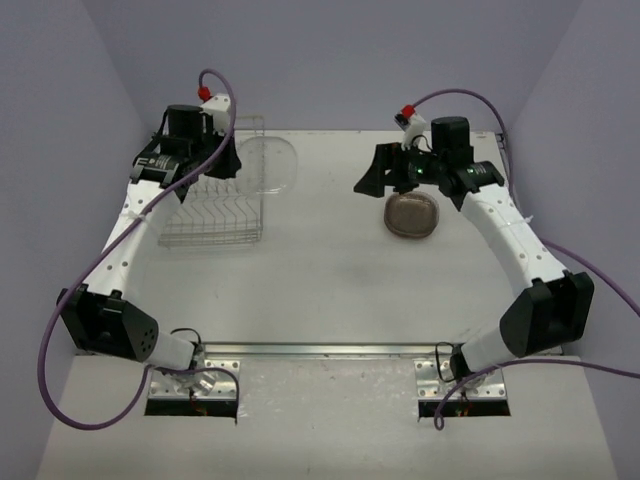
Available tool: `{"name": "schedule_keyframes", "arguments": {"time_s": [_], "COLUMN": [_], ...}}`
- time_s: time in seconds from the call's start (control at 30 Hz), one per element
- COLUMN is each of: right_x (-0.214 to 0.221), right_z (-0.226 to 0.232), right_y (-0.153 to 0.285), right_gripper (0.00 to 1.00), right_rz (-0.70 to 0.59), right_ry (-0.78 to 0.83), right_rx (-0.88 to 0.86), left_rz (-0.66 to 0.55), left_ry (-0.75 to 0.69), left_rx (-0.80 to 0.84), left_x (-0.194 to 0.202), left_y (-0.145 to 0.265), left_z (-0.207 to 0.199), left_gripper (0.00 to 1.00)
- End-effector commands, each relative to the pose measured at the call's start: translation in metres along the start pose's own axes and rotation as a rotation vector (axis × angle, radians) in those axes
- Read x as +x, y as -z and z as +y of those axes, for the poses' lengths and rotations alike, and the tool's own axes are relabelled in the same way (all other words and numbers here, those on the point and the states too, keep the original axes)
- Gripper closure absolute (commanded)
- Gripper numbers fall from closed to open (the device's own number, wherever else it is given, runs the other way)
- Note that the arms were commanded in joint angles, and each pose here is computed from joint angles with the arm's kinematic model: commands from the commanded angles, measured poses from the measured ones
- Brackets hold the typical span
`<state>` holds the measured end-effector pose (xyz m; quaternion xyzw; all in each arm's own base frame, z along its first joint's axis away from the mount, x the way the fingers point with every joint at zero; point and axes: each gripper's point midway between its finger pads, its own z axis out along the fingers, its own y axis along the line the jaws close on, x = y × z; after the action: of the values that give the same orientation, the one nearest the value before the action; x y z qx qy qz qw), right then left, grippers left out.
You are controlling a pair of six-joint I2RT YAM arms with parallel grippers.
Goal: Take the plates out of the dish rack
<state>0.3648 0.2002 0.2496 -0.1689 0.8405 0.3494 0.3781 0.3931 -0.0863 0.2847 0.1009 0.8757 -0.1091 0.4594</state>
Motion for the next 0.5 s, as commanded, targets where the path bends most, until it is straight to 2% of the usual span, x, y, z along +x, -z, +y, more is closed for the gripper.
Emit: {"name": "schedule_keyframes", "arguments": {"time_s": [0.0, 0.27, 0.47], "right_x": [-0.036, -0.051, -0.031], "right_z": [0.044, 0.065, 0.056], "right_y": [-0.027, -0.077, -0.091], "right_gripper": [0.01, 0.04, 0.34], "right_rz": [-0.085, -0.072, -0.031], "right_ry": [-0.005, -0.097, -0.119], "right_rx": [-0.079, -0.093, -0.059], "left_rz": [0.016, 0.077, 0.076], "left_ry": [0.096, 0.145, 0.151], "left_rx": [0.265, 0.371, 0.36], "left_x": [0.001, 0.014, 0.016], "left_y": [-0.002, -0.015, -0.016], "left_z": [-0.066, -0.087, -0.085], "left_gripper": [1.0, 1.0, 1.0]}}
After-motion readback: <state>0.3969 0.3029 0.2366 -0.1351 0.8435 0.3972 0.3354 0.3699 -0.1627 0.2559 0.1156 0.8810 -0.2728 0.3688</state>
